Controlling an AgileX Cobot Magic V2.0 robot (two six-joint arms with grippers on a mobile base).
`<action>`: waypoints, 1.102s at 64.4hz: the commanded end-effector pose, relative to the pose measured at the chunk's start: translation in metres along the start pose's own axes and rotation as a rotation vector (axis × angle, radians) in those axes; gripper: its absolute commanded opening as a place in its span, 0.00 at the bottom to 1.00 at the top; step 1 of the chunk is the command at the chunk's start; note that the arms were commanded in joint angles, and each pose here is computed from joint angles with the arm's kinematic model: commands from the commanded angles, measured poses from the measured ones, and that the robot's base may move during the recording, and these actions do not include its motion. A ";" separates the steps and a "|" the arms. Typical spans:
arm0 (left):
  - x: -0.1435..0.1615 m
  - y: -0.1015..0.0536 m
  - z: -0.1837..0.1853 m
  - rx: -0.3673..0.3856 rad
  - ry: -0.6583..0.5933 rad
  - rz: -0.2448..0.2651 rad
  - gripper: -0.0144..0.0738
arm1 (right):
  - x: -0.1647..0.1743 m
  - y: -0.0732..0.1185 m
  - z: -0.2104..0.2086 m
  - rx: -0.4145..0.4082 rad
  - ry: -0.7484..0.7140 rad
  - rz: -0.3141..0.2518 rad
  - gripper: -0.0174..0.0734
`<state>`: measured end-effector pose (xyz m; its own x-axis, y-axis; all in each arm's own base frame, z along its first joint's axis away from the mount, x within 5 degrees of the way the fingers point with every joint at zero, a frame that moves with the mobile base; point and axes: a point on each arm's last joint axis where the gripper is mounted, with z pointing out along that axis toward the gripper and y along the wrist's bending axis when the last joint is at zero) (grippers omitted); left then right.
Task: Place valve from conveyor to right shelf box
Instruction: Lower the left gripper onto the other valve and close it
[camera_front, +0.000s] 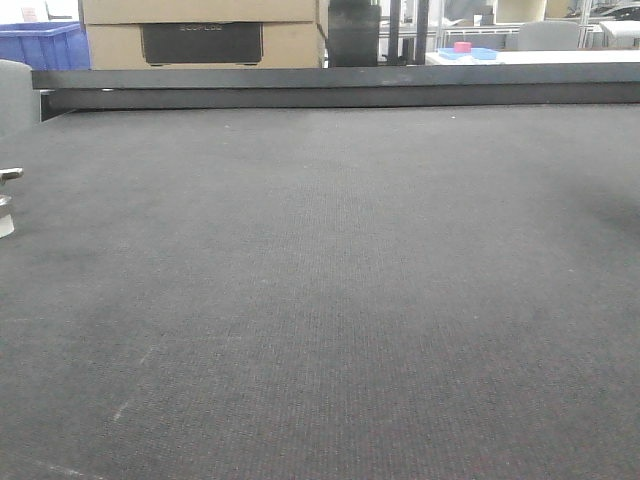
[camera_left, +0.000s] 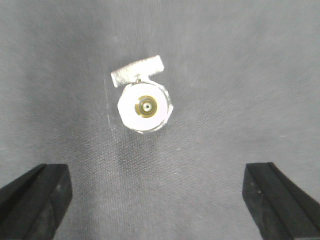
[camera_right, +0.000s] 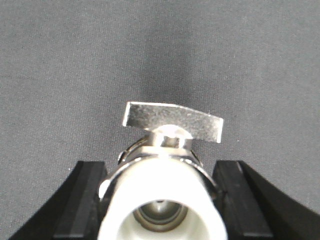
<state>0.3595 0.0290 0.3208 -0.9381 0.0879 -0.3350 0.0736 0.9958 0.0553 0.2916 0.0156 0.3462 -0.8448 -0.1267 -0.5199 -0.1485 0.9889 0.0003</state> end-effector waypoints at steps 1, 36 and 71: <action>-0.006 0.002 0.013 -0.001 0.001 0.006 0.84 | -0.003 -0.001 -0.009 0.013 -0.066 0.000 0.02; -0.020 0.006 0.077 0.001 0.024 -0.064 0.84 | -0.002 -0.001 -0.009 0.012 -0.056 0.000 0.02; -0.020 0.007 0.099 -0.002 0.062 -0.069 0.84 | -0.001 -0.001 -0.009 0.011 -0.049 0.000 0.02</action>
<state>0.4110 0.0337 0.2378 -0.9552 0.0328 -0.2941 0.0224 0.9990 0.0386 0.2910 0.0157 0.3442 -0.8499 -0.1261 -0.5117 -0.1487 0.9889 0.0032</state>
